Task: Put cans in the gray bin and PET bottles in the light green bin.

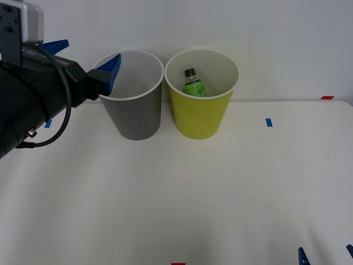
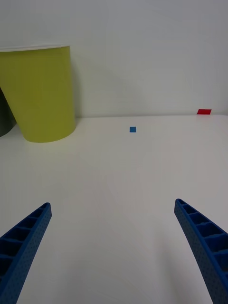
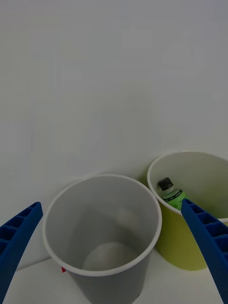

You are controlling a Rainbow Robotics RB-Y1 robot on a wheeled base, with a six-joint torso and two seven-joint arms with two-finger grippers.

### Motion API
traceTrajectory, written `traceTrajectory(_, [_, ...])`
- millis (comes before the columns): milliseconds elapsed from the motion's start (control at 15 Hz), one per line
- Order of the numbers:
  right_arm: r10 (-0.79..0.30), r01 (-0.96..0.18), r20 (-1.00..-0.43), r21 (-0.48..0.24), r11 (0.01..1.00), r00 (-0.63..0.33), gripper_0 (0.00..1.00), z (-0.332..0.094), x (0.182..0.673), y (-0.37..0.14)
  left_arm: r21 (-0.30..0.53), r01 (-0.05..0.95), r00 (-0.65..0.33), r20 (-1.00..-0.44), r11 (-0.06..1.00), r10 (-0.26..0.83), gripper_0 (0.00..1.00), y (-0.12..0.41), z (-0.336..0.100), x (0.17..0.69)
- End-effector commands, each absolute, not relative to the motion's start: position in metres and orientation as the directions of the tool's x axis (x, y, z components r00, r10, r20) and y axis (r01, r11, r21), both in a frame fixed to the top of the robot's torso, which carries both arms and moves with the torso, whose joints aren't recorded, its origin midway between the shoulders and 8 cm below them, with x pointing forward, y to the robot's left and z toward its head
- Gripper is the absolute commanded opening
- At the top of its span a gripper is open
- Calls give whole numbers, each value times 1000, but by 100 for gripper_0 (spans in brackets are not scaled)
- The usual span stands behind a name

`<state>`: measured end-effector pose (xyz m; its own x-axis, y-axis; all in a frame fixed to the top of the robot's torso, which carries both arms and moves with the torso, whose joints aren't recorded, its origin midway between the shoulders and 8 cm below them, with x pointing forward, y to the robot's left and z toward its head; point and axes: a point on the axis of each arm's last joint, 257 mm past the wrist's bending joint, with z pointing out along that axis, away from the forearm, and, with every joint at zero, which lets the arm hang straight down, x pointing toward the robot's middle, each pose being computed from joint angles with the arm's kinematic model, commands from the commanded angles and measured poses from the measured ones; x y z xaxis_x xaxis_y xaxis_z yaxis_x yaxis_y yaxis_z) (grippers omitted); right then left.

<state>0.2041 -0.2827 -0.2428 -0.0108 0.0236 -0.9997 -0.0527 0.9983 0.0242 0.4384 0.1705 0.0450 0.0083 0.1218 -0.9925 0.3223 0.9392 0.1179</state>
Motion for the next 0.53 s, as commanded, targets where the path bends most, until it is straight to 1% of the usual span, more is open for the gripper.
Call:
traceTrajectory(67, [24, -53, -1000, 24, 998, -11, 90, -243, 204, -283, 109, 289, 15, -994, 951, 109, 100, 191, 22, 432])
traceTrajectory(133, [24, -53, -1000, 24, 998, -11, 90, -243, 204, -283, 100, 279, -13, -994, 955, 108, 100, 200, 9, 429])
traceTrajectory(333, [24, -53, -1000, 24, 998, -11, 90, -243, 204, -283, 41, 269, -65, -996, 962, 61, 100, 221, -6, 421])
traceTrajectory(533, [24, -53, -1000, 24, 998, -11, 90, -243, 204, -283, 21, 230, -110, -993, 973, 47, 100, 241, -26, 414])
